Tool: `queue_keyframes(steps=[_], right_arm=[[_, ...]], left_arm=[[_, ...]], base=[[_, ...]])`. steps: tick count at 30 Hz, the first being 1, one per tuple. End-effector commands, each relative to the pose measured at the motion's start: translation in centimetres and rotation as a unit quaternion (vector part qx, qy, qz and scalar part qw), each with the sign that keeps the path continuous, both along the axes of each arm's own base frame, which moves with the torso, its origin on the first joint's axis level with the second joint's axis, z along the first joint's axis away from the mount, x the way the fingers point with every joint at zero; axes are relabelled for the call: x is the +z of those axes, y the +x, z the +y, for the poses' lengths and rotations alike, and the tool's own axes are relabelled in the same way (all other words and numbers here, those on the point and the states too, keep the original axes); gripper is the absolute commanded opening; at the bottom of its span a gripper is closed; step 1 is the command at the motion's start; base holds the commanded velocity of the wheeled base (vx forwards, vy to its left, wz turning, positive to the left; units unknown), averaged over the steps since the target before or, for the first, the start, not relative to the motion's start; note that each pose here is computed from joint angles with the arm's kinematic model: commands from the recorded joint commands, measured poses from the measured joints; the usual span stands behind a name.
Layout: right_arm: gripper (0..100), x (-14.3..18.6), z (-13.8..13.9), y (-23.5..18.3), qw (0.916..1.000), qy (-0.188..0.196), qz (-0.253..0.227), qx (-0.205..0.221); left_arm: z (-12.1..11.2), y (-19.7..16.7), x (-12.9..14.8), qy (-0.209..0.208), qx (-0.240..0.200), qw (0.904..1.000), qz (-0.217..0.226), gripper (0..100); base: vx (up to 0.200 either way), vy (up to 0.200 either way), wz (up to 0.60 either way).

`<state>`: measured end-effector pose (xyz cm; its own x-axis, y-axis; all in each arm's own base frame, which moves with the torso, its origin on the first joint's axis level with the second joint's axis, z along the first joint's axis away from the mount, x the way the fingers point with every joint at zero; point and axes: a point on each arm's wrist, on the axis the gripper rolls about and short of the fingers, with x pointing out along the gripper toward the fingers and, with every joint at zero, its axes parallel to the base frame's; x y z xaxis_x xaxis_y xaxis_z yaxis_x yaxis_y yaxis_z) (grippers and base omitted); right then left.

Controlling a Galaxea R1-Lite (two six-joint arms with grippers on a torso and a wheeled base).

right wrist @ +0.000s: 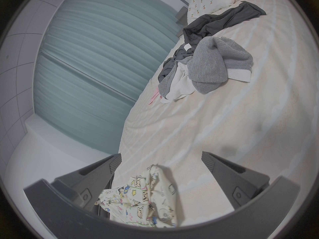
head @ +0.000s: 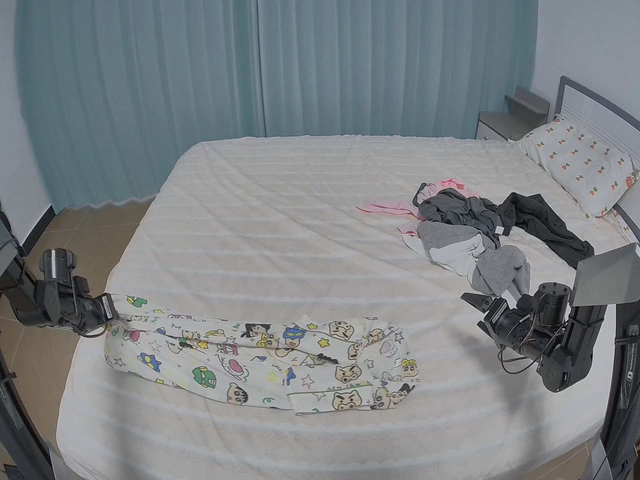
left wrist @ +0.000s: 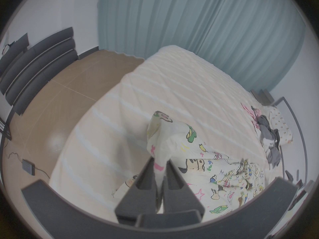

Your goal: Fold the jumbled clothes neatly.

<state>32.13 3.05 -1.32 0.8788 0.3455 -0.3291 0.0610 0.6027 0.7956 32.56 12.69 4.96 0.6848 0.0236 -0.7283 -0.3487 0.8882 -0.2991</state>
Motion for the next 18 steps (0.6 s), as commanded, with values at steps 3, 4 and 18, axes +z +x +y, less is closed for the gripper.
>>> queue_keyframes(steps=[3, 4, 18], right_arm=[[100, -0.2, 0.0, 0.0, 1.0000, -0.001, -0.001, 0.001], [100, -0.2, 0.0, 0.0, 1.0000, -0.001, -0.001, 0.002], [100, -0.5, 0.3, -0.1, 1.0000, -0.003, 0.003, 0.006]], left_arm=[[0.7, 0.1, 3.3, 0.019, 0.008, 0.9994, -0.027, 0], [-0.4, 0.2, 3.7, 0.017, -0.005, 0.9995, -0.026, 0], [-19.8, -1.1, 6.2, 0.045, -0.105, 0.9930, -0.032, 0]], base=[[0.000, 0.000, 0.00], [0.000, 0.000, 0.00], [0.000, 0.000, 0.00]])
